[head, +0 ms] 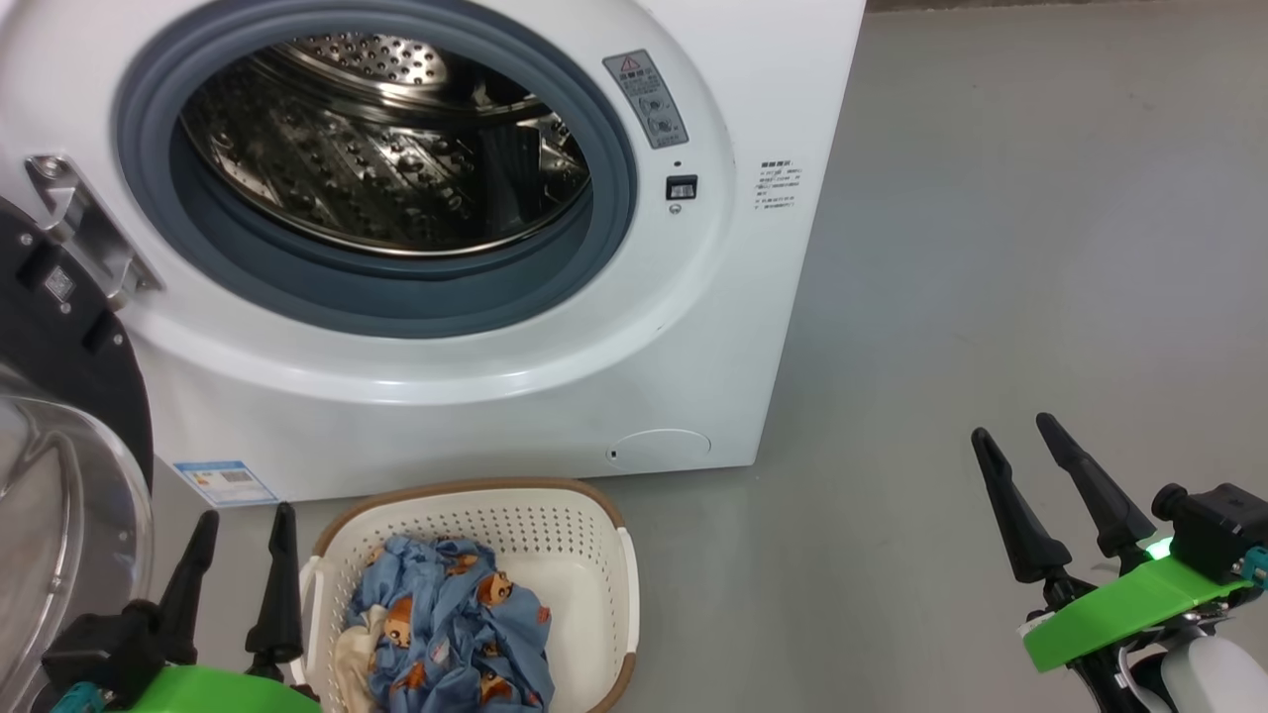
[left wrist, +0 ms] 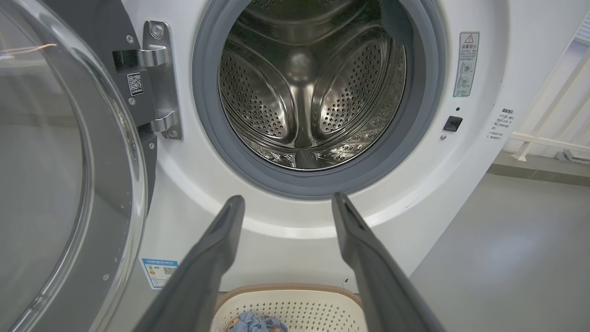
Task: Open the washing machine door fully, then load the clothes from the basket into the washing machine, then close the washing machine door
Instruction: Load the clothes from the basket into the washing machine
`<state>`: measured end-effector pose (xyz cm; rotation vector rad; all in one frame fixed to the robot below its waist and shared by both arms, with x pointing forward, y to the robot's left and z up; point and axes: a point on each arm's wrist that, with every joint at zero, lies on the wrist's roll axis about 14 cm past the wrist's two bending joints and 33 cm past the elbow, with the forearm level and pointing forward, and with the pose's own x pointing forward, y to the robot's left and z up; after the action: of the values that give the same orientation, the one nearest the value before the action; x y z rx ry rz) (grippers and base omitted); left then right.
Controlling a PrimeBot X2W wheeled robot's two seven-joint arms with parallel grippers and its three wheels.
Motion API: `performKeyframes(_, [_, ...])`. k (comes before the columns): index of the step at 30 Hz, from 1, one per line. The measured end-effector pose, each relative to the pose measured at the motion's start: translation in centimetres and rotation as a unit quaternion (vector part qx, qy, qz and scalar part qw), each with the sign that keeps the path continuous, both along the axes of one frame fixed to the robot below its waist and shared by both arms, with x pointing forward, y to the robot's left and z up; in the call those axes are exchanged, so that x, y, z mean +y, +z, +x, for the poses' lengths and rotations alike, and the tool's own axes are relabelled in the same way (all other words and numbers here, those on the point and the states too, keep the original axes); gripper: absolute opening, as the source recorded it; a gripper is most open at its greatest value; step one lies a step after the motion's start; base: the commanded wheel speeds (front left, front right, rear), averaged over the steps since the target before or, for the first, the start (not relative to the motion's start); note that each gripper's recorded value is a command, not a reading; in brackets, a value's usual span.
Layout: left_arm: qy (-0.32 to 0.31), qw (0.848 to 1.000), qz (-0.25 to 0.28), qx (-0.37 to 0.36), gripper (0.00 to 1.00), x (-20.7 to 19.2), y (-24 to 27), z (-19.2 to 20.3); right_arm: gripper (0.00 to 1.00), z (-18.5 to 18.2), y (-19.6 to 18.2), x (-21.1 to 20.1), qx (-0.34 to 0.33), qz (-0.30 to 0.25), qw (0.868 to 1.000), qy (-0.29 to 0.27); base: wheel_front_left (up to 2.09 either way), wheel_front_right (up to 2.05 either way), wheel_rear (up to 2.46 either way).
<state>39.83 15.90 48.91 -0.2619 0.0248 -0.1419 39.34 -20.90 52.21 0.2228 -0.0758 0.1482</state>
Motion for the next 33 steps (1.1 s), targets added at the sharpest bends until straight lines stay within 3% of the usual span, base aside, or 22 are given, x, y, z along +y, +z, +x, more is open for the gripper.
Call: performKeyframes(33, [-0.008,0.992,0.009,0.127,1.00,-1.3,-10.0,5.1,1.00,5.2,-5.3,0.9,0.058,0.011,0.998,0.007,0.00,0.00,0.00])
